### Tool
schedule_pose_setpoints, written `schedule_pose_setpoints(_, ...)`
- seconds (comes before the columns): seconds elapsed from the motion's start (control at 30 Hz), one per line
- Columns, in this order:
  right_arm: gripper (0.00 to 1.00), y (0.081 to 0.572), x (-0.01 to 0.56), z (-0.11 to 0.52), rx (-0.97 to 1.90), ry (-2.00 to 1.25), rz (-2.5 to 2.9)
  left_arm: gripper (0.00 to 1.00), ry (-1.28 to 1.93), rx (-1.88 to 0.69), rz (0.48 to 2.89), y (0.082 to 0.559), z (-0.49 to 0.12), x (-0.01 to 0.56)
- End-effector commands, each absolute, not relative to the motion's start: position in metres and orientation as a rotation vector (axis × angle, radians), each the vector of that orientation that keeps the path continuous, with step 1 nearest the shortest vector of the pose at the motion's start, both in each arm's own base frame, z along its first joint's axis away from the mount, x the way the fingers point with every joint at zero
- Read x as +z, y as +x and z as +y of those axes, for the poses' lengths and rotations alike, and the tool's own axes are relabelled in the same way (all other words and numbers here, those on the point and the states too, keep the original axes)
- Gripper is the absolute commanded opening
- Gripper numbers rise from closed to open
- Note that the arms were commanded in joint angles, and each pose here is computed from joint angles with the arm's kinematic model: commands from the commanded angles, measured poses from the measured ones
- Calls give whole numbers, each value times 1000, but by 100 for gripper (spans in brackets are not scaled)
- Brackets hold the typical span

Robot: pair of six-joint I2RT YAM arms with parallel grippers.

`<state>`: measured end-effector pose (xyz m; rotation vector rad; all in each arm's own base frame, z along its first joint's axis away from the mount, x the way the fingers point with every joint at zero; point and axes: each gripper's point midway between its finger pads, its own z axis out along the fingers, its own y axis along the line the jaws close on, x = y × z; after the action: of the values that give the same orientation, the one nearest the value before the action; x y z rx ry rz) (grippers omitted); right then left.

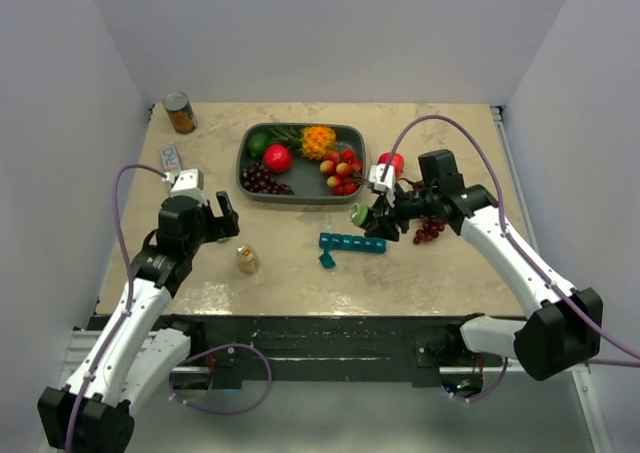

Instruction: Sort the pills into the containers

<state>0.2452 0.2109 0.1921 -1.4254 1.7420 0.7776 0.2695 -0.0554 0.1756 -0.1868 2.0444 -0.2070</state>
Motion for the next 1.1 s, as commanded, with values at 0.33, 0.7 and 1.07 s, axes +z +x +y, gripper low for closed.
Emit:
schedule_pose_setpoints(0.33,0,230,245,216,908,-1318,1482,97,-374,22,2481,281,-36,98)
schedule_pose_setpoints(0.7,0,230,241,213,900,-1314,1490,84,-361,136,2577,309,-28,56)
schedule_pose_setpoints(1.07,0,233,237,212,899,-1310,1503,77,-357,205,2625,327,-18,33)
